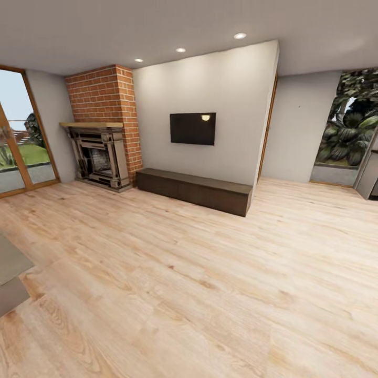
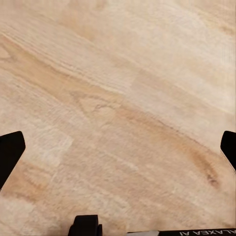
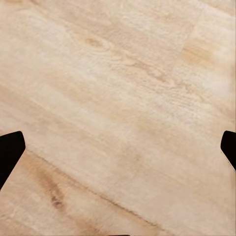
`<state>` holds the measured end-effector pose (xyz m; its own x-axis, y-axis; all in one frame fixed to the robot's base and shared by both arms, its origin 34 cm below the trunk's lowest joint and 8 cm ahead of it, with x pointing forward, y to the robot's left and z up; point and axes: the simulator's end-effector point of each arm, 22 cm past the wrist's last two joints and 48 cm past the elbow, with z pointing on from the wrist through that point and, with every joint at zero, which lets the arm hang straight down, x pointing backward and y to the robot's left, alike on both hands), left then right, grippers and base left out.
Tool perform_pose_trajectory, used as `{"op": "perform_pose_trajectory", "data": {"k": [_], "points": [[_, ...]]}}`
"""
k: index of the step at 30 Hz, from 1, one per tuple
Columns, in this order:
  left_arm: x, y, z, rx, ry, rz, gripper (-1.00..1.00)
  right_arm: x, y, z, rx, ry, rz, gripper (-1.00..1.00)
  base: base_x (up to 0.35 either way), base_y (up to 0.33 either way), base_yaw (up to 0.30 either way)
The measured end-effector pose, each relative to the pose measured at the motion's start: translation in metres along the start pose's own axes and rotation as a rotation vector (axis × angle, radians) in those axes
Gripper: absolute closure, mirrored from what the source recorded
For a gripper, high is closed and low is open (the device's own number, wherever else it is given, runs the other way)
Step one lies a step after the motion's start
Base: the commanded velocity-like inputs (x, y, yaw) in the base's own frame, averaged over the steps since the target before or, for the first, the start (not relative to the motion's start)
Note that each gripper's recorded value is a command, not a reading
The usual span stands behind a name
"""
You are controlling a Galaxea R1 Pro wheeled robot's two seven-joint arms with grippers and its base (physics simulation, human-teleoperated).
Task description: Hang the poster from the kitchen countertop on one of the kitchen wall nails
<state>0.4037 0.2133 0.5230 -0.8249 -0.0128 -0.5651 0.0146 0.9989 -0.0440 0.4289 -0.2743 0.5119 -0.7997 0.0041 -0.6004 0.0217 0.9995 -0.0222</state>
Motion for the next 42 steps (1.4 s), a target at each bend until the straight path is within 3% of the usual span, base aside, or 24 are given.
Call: {"op": "perform_pose_trajectory", "data": {"k": [10,42], "points": [[-0.0001,0.0005,0.0000,-0.001,0.000,0.000,-1.00,0.0008,-0.0001,-0.0001,0.000,0.002,0.002,-1.00,0.309,-0.081,-0.058],[-0.0009,0.0017,0.0000,-0.003,-0.004,0.000,-1.00,0.0006,-0.0001,-0.0001,0.000,0.001,0.002,-1.00,0.314,-0.063,-0.269]]}}
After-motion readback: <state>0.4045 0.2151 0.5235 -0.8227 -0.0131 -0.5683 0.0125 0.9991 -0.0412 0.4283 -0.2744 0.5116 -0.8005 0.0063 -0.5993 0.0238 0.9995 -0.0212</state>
